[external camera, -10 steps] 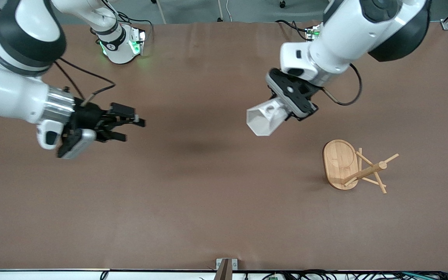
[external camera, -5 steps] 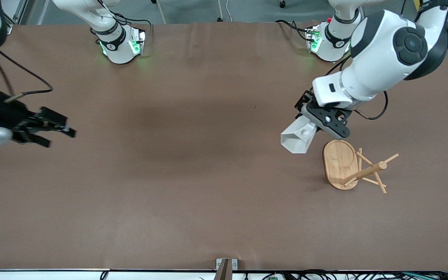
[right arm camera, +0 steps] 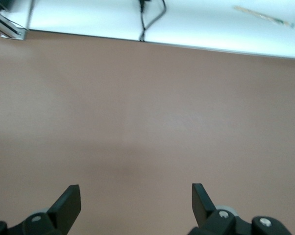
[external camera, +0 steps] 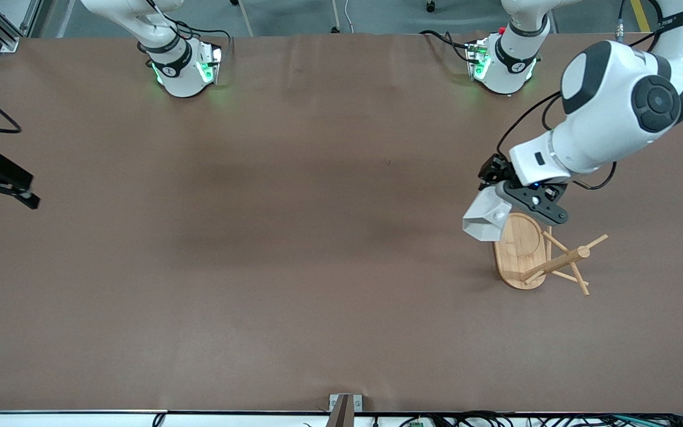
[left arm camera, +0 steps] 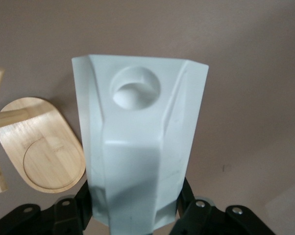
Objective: Hang cup on rack
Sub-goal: 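Carry the cup over the wooden rack while the right arm returns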
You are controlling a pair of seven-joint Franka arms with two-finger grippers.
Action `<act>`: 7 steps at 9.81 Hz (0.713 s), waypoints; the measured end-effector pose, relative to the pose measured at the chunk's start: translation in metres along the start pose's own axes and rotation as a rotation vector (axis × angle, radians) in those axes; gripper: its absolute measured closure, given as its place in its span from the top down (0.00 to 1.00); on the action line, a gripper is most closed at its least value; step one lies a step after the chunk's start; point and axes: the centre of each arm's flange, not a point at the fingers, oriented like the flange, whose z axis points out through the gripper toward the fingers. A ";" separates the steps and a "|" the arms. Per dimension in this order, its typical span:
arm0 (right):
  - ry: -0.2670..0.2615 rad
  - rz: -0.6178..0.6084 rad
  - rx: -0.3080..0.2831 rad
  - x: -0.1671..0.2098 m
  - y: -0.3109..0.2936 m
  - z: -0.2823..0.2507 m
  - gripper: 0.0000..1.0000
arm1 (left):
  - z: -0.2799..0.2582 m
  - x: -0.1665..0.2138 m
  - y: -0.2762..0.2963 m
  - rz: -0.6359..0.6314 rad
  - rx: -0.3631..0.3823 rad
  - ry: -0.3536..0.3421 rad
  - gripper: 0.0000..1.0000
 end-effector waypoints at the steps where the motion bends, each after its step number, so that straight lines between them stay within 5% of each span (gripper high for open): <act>1: -0.016 0.013 -0.035 -0.005 0.014 -0.002 1.00 | 0.007 -0.001 -0.010 -0.010 -0.007 -0.012 0.68; 7: -0.119 0.101 -0.072 -0.048 0.012 -0.029 1.00 | 0.046 0.001 -0.046 0.075 0.021 -0.084 0.68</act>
